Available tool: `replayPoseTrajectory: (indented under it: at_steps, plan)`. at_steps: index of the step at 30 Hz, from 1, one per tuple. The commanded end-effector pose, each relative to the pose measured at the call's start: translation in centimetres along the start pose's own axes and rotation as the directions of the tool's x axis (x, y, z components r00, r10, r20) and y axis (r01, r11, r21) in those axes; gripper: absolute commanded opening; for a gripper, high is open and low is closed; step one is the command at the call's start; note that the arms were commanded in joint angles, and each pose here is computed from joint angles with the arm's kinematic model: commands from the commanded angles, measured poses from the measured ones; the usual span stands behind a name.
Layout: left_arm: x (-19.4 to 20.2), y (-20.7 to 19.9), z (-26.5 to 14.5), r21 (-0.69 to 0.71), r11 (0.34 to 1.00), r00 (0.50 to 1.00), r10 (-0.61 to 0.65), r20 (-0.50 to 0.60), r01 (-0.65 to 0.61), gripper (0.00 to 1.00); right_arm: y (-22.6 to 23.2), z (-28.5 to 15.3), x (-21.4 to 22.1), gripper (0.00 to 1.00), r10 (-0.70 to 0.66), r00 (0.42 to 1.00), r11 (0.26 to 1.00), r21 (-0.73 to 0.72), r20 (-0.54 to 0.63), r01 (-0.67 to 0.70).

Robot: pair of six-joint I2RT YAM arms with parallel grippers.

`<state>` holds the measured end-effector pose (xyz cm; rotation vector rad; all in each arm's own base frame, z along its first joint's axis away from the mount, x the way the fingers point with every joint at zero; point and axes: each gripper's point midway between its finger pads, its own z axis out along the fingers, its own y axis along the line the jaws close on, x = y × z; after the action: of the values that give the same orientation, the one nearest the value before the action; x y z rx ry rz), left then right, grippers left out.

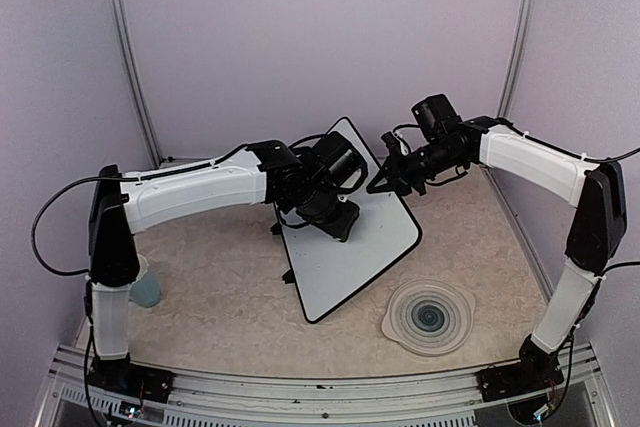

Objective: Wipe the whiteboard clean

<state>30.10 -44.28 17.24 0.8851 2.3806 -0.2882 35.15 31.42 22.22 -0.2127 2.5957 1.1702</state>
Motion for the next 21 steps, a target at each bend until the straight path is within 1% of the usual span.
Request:
replayPoseTrajectory:
  at_steps: [1, 5, 8, 11, 13, 16, 18, 21]
  plan:
    - [1.4, 1.7, 2.7, 0.027, 0.992, 0.992, -0.122, -0.025, 0.122, 0.00, 2.6, 1.9, 0.8, 0.00, -0.029, 0.999, 0.997, -0.078, -0.026, 0.027]
    - [1.0, 1.8, 2.4, 0.101, 0.981, 0.986, -0.167, 0.009, 0.166, 0.00, 2.6, 1.8, 0.9, 0.00, -0.034, 0.999, 0.997, -0.077, -0.026, 0.032]
    - [0.6, 1.5, 2.0, 0.213, 0.956, 0.977, -0.211, 0.012, 0.204, 0.00, 2.6, 1.9, 1.0, 0.00, -0.041, 0.999, 0.996, -0.083, -0.030, 0.039]
    - [-1.3, 0.6, 0.8, 0.278, 0.941, 0.976, -0.213, 0.038, 0.195, 0.00, 2.8, 1.9, 1.1, 0.00, -0.057, 0.998, 0.994, -0.093, -0.031, 0.054]
    - [-2.3, 0.2, 0.8, 0.291, 0.934, 0.973, -0.226, 0.039, 0.205, 0.00, 3.0, 1.8, 1.0, 0.00, -0.073, 0.997, 0.992, -0.104, -0.023, 0.070]
    - [-3.9, 0.8, 1.3, 0.313, 0.912, 0.955, -0.294, 0.041, 0.267, 0.00, 3.4, 1.5, 1.0, 0.00, -0.102, 0.995, 0.988, -0.119, -0.021, 0.099]
    - [-4.8, 1.9, 1.8, 0.313, 0.897, 0.939, -0.340, 0.043, 0.311, 0.00, 3.7, 1.4, 1.1, 0.00, -0.115, 0.993, 0.985, -0.130, -0.023, 0.111]
    - [-5.6, 4.5, 3.1, 0.277, 0.882, 0.914, -0.405, 0.034, 0.381, 0.00, 3.8, 1.3, 1.3, 0.00, -0.130, 0.991, 0.983, -0.136, -0.026, 0.125]
